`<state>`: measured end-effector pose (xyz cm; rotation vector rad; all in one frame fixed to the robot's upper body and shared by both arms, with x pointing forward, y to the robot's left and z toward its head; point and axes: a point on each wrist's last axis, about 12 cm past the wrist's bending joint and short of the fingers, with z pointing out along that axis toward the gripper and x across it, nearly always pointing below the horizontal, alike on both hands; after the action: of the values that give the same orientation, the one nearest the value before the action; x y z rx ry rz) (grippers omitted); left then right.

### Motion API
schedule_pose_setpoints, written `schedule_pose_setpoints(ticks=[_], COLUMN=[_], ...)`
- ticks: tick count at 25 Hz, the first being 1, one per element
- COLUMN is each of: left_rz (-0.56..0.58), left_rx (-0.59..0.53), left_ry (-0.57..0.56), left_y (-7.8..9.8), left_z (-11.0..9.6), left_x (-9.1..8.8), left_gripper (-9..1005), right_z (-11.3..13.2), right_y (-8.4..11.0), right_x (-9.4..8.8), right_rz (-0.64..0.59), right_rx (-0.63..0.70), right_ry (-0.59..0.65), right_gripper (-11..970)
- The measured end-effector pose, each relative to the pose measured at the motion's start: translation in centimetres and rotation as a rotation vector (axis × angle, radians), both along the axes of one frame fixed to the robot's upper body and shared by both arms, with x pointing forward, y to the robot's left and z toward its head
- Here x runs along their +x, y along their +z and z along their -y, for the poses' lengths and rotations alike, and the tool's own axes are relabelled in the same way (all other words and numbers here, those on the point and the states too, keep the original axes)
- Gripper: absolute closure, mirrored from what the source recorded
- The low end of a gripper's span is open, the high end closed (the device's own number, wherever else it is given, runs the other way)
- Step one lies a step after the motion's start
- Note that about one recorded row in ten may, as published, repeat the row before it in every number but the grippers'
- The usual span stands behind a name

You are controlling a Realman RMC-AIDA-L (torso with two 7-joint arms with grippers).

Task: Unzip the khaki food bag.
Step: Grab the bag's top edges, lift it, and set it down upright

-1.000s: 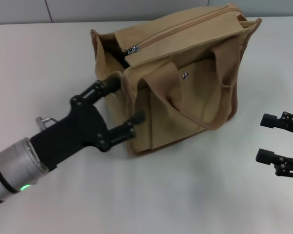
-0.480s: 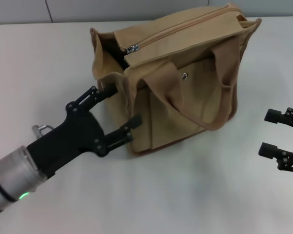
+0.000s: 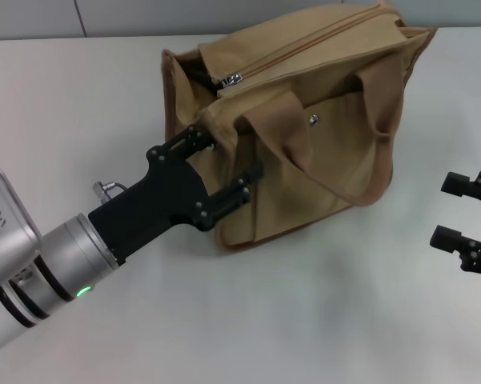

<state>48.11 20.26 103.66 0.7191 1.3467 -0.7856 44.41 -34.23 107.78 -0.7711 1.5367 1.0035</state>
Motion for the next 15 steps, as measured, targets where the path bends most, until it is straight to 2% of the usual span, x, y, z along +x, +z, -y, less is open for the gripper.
schedule_pose_setpoints(ticks=[6, 11, 15], left_rz=[-0.004, -0.013, -0.012], left_rx=[-0.013, -0.021, -0.032], left_ry=[0.051, 0.077, 0.094], left_y=[-0.06, -0.17, -0.12], left_z=[-0.46, -0.76, -1.00], left_x=[0.07, 0.08, -0.08], left_gripper=[335, 560, 797], right_z=[0.19, 0.22, 0.18], right_y=[0.06, 0.08, -0.02], right_x=[0.01, 0.10, 0.05], right_rz=[0.007, 0.012, 0.010], right_rx=[0.010, 0.015, 0.016], right_ry=[-0.022, -0.037, -0.043], right_gripper=[116, 116, 116])
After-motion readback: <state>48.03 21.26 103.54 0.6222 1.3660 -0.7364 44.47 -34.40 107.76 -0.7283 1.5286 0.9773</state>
